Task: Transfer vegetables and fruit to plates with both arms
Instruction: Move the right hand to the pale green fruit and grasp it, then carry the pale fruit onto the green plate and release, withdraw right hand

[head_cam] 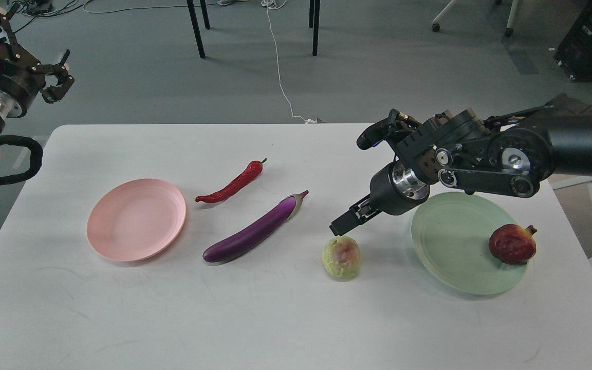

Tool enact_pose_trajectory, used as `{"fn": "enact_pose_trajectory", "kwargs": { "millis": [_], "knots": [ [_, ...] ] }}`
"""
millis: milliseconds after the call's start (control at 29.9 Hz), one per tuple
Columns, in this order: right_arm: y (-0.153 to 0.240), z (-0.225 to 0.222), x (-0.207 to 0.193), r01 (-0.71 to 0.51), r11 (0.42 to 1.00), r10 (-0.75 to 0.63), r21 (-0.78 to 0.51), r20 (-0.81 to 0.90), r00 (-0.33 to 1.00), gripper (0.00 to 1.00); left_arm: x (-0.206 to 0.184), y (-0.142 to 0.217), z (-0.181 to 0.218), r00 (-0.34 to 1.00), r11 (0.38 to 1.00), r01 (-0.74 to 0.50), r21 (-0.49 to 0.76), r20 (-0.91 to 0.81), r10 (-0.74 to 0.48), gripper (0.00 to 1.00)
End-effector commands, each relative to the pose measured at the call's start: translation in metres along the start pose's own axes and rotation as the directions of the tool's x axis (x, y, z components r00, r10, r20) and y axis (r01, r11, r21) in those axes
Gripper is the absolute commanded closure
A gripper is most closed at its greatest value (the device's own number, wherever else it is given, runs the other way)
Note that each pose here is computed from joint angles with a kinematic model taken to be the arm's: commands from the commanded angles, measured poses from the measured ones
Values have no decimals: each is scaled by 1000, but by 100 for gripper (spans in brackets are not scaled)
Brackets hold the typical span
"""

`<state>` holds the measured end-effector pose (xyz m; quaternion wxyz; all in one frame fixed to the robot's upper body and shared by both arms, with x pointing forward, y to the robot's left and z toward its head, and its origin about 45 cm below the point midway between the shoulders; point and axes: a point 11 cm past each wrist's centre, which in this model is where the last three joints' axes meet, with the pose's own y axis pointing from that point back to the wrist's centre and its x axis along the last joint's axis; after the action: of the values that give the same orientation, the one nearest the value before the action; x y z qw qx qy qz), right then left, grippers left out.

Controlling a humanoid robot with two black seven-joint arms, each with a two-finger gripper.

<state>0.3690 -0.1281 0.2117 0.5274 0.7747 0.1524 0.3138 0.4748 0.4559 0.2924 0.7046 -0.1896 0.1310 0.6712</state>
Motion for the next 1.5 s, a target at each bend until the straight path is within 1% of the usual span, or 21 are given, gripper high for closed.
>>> {"fn": "enact_pose_trajectory", "kwargs": {
  "millis": [0,234,267,401,434,468,535,602,668,835,969,1036,1103,1203,1303,1370,1470],
  "knots": [
    [-19,-11,-9,63,998,-63,-3,-40,997,9,2,1,1,1000,1000,-3,0,2,3,2],
    [-35,-11,-19,107,994,-108,-20,-58,993,22,3,2,1,1000,1000,-6,-2,4,6,2],
    [-35,-8,-21,114,993,-116,-30,-57,992,25,3,2,1,1000,1000,-6,-2,4,6,2],
    [-35,-4,-25,128,991,-130,-46,-61,990,48,4,2,1,1000,1000,-8,-2,4,8,2],
    [-33,-4,-22,121,991,-124,-49,-62,990,51,4,2,2,1000,1000,-10,-3,6,10,2],
    [-30,-3,-19,113,992,-116,-50,-61,991,53,5,2,3,1000,1000,-11,-4,7,11,2],
    [-19,2,-10,85,994,-89,-65,-57,994,54,6,3,4,1000,1000,-14,-4,9,14,2],
    [10,19,5,26,994,-32,-109,-49,998,53,7,3,6,1000,1000,-14,-7,11,14,2],
    [32,38,6,-3,989,-2,-150,-31,1000,53,9,4,7,1000,1000,-18,-8,14,18,2],
    [74,89,-27,-4,966,-4,-259,-30,1000,53,8,4,7,1000,1000,-16,-8,13,17,2],
    [91,120,-61,19,952,-14,-306,20,1000,52,7,4,6,1000,1000,-13,-5,15,13,2],
    [88,131,-81,41,952,-24,-305,61,998,50,6,3,6,1000,1000,-10,-5,12,10,2],
    [81,134,-94,60,954,-36,-295,89,995,43,5,2,4,1000,1000,-7,-2,10,7,2],
    [80,140,-107,70,953,-37,-294,118,992,27,2,2,-1,1000,1000,3,21,31,-4,2],
    [79,143,-115,75,955,-36,-287,142,989,15,-7,-2,-4,990,997,39,70,134,-48,2],
    [80,144,-115,61,957,-18,-284,153,988,3,-20,-8,-4,977,992,79,96,190,-96,2],
    [85,145,-109,13,961,36,-276,173,984,3,-38,-14,-8,942,978,137,155,286,-177,2]
  ]
}}
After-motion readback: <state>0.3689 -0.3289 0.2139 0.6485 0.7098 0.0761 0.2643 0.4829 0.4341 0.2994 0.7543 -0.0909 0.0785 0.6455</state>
